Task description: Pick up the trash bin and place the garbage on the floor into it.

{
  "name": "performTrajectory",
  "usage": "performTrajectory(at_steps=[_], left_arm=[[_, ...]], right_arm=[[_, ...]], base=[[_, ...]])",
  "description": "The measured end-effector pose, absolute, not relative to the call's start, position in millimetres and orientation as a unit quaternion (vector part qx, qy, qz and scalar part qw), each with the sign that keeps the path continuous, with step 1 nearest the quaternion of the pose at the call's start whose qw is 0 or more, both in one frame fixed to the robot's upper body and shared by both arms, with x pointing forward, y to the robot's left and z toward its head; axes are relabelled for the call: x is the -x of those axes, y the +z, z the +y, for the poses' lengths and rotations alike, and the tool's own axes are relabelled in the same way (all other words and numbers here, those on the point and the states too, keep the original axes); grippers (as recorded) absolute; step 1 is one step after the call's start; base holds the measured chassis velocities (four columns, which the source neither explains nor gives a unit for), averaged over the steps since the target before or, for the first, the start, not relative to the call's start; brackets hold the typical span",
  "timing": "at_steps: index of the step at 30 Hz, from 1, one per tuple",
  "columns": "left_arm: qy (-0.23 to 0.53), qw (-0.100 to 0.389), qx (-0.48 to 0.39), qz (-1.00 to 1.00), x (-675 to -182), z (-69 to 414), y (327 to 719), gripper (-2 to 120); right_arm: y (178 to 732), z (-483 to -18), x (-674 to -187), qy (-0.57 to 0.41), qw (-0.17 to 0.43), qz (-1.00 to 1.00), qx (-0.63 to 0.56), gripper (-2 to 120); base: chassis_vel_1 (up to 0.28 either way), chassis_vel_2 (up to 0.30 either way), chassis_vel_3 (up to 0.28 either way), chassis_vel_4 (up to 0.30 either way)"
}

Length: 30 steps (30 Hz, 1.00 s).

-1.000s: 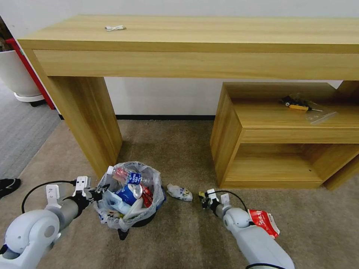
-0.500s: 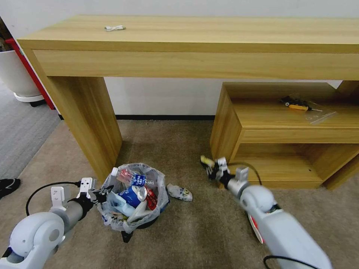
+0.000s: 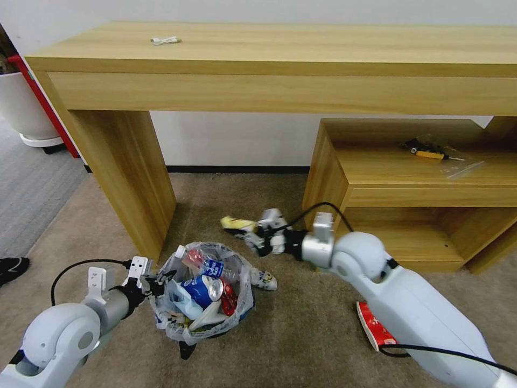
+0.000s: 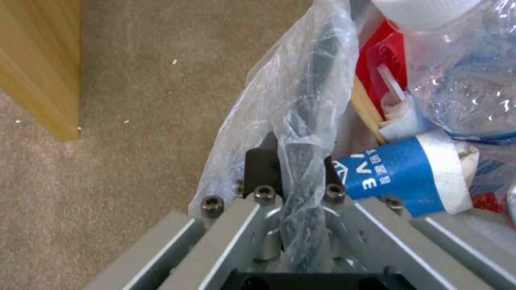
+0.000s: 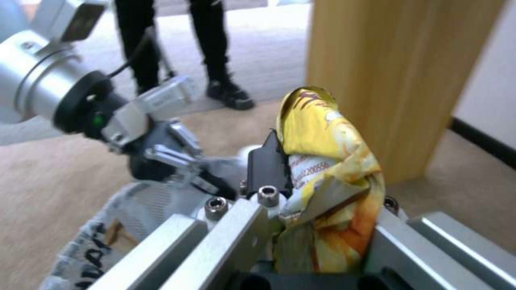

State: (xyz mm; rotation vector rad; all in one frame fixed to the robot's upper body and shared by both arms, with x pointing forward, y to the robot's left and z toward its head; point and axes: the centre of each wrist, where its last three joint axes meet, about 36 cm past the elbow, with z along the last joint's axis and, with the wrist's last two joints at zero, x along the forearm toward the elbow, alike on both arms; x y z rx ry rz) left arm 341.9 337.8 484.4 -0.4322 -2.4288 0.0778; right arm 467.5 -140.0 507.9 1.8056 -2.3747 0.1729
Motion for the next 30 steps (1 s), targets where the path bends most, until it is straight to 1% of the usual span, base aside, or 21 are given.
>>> performTrajectory(at_steps=[3, 8, 14, 24, 29, 30], left_arm=[[0.026, 0.331, 0.169, -0.928, -344, 338, 487, 0], [0.032, 0.329, 0.17, -0.928, -344, 337, 489, 0], [0.06, 0.327, 0.166, -0.929, -344, 331, 496, 0], [0.054, 0.323, 0.161, -0.931, -345, 333, 502, 0], [0.053, 0.322, 0.162, -0.931, -346, 333, 504, 0], [0.053, 0.321, 0.162, -0.931, -346, 333, 504, 0]], right_arm=[[502, -124, -466, 0.065, 0.094, -0.776, -0.62, 0], [490, -115, -464, 0.072, 0.11, -0.767, -0.628, 0], [473, -94, -460, 0.08, 0.129, -0.753, -0.64, 0], [457, -89, -458, 0.097, 0.162, -0.758, -0.624, 0], [454, -87, -457, 0.1, 0.166, -0.768, -0.611, 0], [455, -86, -457, 0.101, 0.165, -0.772, -0.606, 6]], base=[[0.0, 0.0, 0.0, 0.0], [0.0, 0.0, 0.0, 0.0], [0.0, 0.0, 0.0, 0.0], [0.0, 0.0, 0.0, 0.0], [0.0, 0.0, 0.0, 0.0], [0.0, 0.0, 0.0, 0.0]])
